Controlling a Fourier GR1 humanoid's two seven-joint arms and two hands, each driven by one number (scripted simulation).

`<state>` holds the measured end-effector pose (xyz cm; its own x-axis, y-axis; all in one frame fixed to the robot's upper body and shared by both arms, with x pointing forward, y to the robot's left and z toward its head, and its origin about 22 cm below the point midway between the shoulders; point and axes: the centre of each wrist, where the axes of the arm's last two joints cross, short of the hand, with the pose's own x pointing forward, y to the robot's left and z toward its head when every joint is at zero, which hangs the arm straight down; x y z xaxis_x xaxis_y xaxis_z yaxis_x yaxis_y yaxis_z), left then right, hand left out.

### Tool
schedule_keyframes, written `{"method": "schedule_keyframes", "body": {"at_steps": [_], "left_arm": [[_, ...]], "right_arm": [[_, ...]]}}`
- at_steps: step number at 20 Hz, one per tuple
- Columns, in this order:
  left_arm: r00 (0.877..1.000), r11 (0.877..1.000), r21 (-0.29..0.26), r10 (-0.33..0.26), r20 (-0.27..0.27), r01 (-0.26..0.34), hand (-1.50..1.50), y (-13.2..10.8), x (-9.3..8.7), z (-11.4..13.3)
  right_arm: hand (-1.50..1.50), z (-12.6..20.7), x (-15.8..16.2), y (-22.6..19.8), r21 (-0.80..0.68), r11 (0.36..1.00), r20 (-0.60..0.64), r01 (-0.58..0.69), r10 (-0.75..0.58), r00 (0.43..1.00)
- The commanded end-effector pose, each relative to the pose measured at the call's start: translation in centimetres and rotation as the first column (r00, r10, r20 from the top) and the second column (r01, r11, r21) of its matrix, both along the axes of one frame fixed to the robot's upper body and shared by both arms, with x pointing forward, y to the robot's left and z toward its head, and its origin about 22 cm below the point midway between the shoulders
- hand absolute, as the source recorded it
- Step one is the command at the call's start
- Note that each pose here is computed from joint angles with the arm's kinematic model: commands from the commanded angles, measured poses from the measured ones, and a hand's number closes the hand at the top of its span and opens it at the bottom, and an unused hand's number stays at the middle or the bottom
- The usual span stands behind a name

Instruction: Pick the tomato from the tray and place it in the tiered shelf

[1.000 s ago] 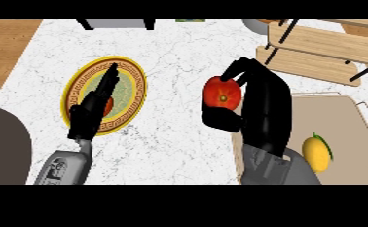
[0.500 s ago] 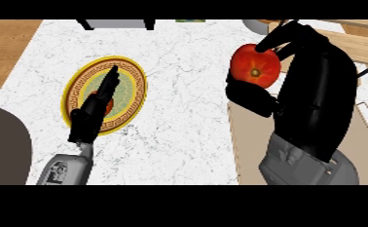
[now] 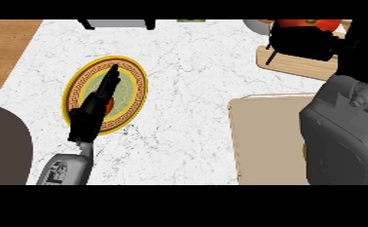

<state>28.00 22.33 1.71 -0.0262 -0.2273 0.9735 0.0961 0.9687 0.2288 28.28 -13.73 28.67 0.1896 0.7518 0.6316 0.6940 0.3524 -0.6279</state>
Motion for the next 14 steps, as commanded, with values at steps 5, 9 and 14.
{"method": "schedule_keyframes", "body": {"at_steps": [5, 9, 14], "left_arm": [[1.0, 1.0, -0.005, 0.007, -0.003, -0.007, 0.0, 1.1, 0.4, 0.0], [1.0, 1.0, 0.008, -0.02, 0.014, 0.02, 0.0, 0.9, -0.3, 0.8], [1.0, 1.0, 0.013, -0.011, -0.006, 0.011, 0.0, 1.0, -0.5, 0.2]], "right_arm": [[1.5, 2.7, 1.4, -3.4, -0.012, 0.991, -0.005, 0.13, -0.13, 0.991], [1.5, 3.5, 3.2, -5.9, -0.047, 0.988, 0.007, 0.147, -0.147, 0.989], [1.5, 1.3, 5.1, -7.1, -0.143, 0.974, 0.008, 0.176, -0.176, 0.984]]}}
